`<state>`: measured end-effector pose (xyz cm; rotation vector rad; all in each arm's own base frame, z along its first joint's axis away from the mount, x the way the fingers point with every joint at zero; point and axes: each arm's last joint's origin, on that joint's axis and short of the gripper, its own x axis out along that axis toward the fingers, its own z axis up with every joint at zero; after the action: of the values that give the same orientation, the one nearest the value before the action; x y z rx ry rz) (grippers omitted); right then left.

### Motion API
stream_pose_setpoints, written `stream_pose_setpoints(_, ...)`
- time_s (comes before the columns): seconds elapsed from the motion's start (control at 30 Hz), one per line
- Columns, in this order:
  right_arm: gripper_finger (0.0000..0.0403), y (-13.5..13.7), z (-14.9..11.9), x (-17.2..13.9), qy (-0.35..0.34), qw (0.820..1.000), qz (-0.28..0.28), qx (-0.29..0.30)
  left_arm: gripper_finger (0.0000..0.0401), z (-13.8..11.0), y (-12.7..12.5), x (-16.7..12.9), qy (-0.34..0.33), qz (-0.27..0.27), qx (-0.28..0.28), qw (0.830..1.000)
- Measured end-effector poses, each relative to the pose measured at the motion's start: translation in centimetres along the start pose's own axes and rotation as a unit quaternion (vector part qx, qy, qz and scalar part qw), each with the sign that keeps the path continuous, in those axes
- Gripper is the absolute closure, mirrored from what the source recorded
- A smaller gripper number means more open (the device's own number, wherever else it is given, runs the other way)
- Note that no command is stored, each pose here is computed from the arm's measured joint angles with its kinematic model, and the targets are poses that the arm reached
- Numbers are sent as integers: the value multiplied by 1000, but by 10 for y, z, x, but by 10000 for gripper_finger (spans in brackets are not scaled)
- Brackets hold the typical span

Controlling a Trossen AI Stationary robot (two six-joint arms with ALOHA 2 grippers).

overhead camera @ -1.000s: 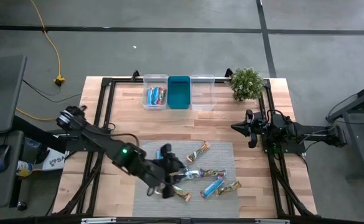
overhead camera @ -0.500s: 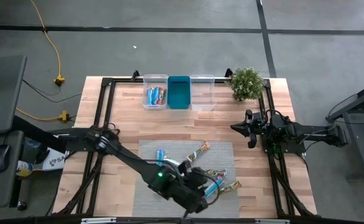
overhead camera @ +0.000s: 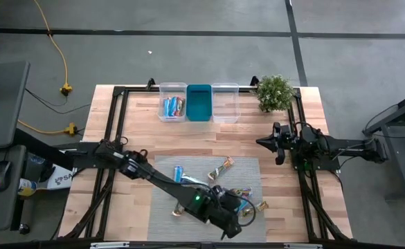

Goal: Pick and place Granola Bars by type
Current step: Put the red granola bar into the left transparent bin

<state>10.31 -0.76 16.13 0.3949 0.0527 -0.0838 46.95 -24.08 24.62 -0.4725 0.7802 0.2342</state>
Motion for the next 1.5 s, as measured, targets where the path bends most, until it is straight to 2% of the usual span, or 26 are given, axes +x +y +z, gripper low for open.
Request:
stream_pose_setpoints(0.2, 402, 0, 0, 0, 3, 1000, -1, 0, 286, 2, 13, 24, 40, -10, 42, 998)
stream_pose_setpoints(0.37, 402, 0, -1, 1, 4, 1000, -2, 0, 234, 5, 18, 33, 56, -18, 49, 997)
stream_pose_setpoints(0.5, 402, 0, -1, 1, 5, 1000, -1, 0, 187, -4, 22, 43, 79, -10, 55, 995)
stream_pose_setpoints(0.63, 402, 0, -1, 1, 6, 1000, -2, 0, 159, -6, 22, 44, 83, -12, 53, 995)
stream_pose_setpoints(0.87, 402, 0, -1, 1, 6, 1000, -2, 0, 158, -6, 26, 45, 73, 21, 63, 995)
stream_pose_setpoints(1.0, 402, 0, -1, 1, 6, 1000, -2, 0, 158, -8, 26, 49, 74, 22, 64, 995)
stream_pose_setpoints(1.5, 402, 0, -1, 1, 6, 1000, -2, 0, 158, -24, 26, 74, 103, -9, 61, 993)
